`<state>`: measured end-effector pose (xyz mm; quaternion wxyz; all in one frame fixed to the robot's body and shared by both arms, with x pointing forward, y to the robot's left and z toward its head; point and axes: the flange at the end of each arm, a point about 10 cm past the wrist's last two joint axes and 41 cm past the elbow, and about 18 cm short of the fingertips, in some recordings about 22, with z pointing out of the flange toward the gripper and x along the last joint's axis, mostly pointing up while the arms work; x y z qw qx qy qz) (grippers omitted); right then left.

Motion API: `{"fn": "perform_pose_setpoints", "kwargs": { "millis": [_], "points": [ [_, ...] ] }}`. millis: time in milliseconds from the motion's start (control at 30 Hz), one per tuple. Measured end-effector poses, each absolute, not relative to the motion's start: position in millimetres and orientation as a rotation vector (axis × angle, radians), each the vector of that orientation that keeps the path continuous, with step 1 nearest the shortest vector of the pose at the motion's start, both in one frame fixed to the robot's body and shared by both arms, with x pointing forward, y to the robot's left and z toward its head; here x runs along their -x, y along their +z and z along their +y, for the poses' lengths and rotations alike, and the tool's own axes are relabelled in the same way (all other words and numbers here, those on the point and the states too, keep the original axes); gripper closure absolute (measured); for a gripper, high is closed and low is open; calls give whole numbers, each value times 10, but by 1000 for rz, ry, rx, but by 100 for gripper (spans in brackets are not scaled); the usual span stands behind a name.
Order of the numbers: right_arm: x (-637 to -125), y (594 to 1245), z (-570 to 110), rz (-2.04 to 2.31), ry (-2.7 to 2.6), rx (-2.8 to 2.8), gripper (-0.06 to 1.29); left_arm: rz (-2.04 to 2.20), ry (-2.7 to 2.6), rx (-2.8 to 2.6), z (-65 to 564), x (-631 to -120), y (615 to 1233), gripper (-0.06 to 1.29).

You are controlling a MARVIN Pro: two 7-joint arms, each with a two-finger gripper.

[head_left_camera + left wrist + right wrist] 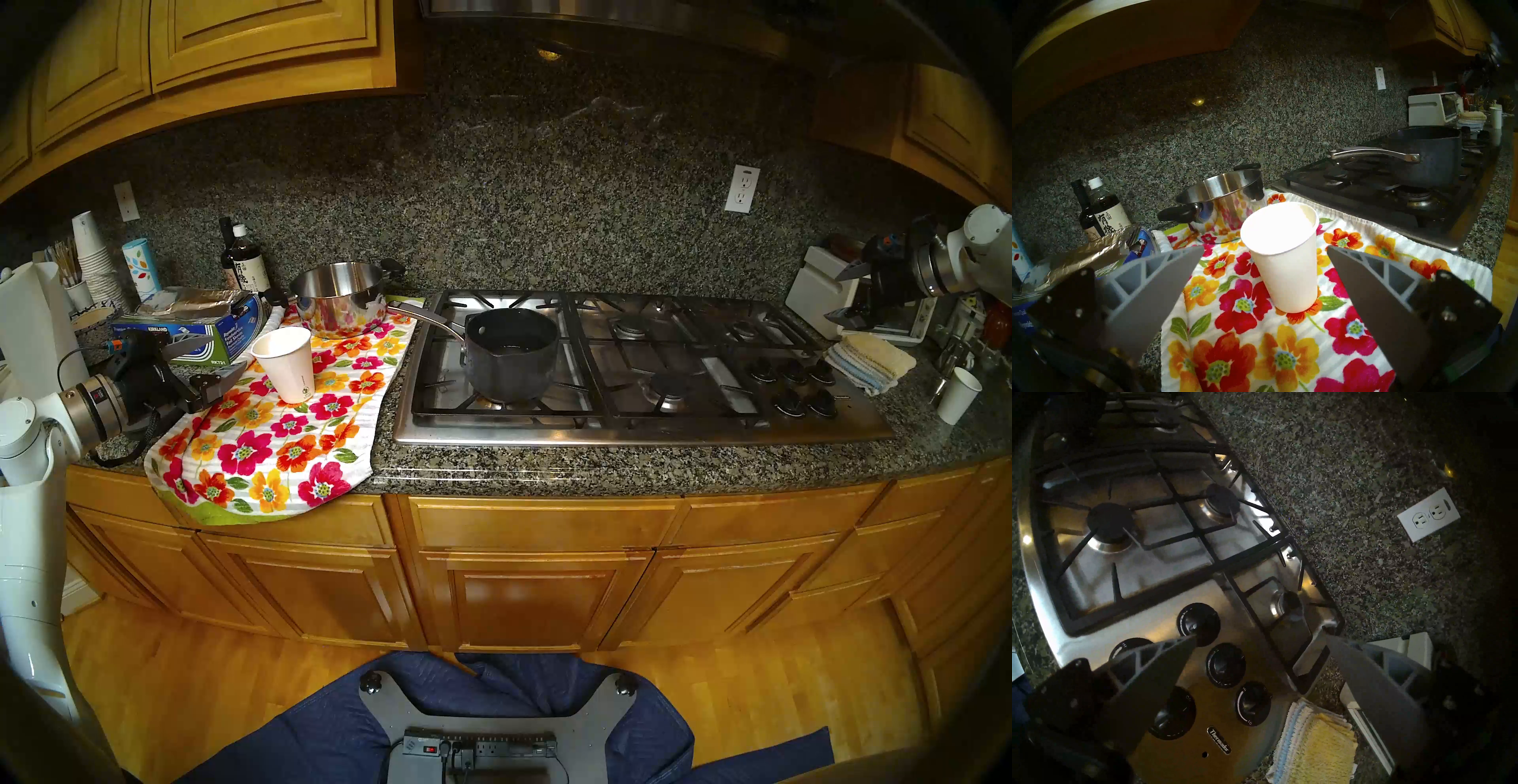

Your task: Pick up the water cup, pour water into the pot, turn on the stove

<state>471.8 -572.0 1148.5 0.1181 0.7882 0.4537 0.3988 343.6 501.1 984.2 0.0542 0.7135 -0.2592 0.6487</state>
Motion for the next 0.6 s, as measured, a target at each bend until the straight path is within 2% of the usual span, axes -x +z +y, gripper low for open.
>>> {"fn": "perform_pose_setpoints", "kwargs": {
  "millis": [600],
  "points": [
    [-4642,11263,-5593,1255,1167,-2469,0,-787,1971,-2167,5011,-3436,9842,2]
  ]
}}
